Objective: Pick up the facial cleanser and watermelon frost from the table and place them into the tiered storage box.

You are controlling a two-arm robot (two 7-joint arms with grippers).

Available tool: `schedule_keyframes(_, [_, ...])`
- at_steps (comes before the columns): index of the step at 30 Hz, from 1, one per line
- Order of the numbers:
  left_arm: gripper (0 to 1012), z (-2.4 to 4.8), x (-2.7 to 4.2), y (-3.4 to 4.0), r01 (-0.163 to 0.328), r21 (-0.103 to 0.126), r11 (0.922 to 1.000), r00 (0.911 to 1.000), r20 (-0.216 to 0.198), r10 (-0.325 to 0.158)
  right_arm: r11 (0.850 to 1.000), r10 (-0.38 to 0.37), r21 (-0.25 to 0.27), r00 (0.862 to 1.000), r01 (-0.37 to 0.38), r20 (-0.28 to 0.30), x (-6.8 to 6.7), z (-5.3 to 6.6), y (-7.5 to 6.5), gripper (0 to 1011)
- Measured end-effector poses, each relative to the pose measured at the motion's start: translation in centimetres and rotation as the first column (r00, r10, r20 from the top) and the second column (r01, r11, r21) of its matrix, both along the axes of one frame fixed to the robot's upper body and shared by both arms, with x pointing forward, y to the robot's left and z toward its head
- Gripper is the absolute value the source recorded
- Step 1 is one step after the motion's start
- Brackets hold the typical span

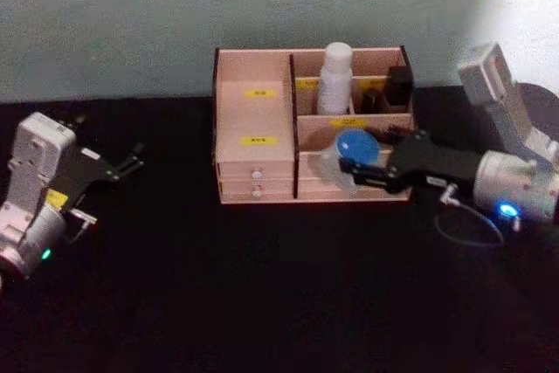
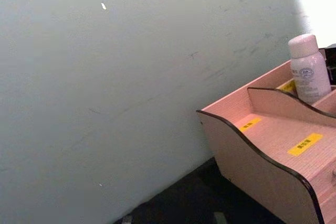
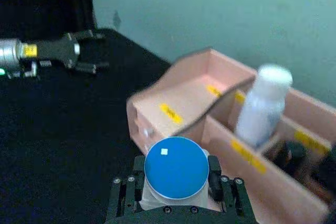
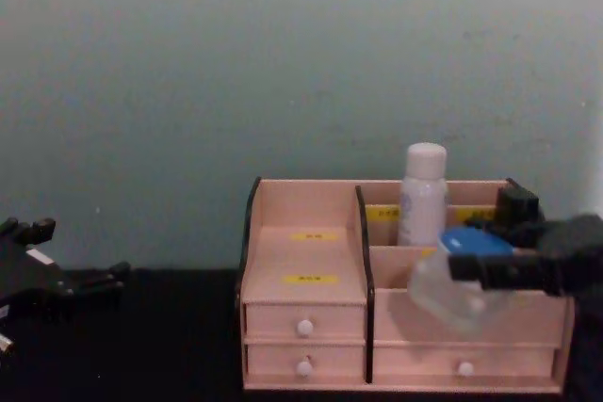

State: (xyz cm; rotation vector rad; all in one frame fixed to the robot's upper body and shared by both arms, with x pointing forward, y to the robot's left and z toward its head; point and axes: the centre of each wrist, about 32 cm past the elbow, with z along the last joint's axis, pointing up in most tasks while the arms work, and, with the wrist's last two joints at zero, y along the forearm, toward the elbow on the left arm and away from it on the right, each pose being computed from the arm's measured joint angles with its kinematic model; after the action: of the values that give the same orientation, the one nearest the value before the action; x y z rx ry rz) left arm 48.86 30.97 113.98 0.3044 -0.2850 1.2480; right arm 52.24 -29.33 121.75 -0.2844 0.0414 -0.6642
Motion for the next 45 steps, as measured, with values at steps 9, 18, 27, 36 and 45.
schedule_keyframes(9, [1001, 0.0, 0.0, 0.0, 0.0, 0.0, 1.0, 1.0, 0.0, 0.0, 0.998, 0.065, 0.017, 0.996, -0.066, 0.069, 3.1, 1.3, 2.3, 715])
schedule_keyframes(18, [1001, 0.0, 0.0, 0.0, 0.0, 0.0, 1.0, 1.0, 0.0, 0.0, 0.993, 0.119, 0.015, 0.989, -0.12, 0.086, 6.3, 1.8, 4.3, 715])
schedule_keyframes(27, [1001, 0.0, 0.0, 0.0, 0.0, 0.0, 1.0, 1.0, 0.0, 0.0, 0.99, 0.138, 0.006, 0.986, -0.139, 0.097, 8.5, 2.0, 5.8, 715])
schedule_keyframes(36, [1001, 0.0, 0.0, 0.0, 0.0, 0.0, 1.0, 1.0, 0.0, 0.0, 0.989, 0.145, -0.019, 0.986, -0.143, 0.088, 10.2, 1.7, 7.0, 715])
schedule_keyframes(45, [1001, 0.0, 0.0, 0.0, 0.0, 0.0, 1.0, 1.0, 0.0, 0.0, 0.988, 0.149, -0.039, 0.987, -0.147, 0.064, 11.0, 1.2, 8.0, 715])
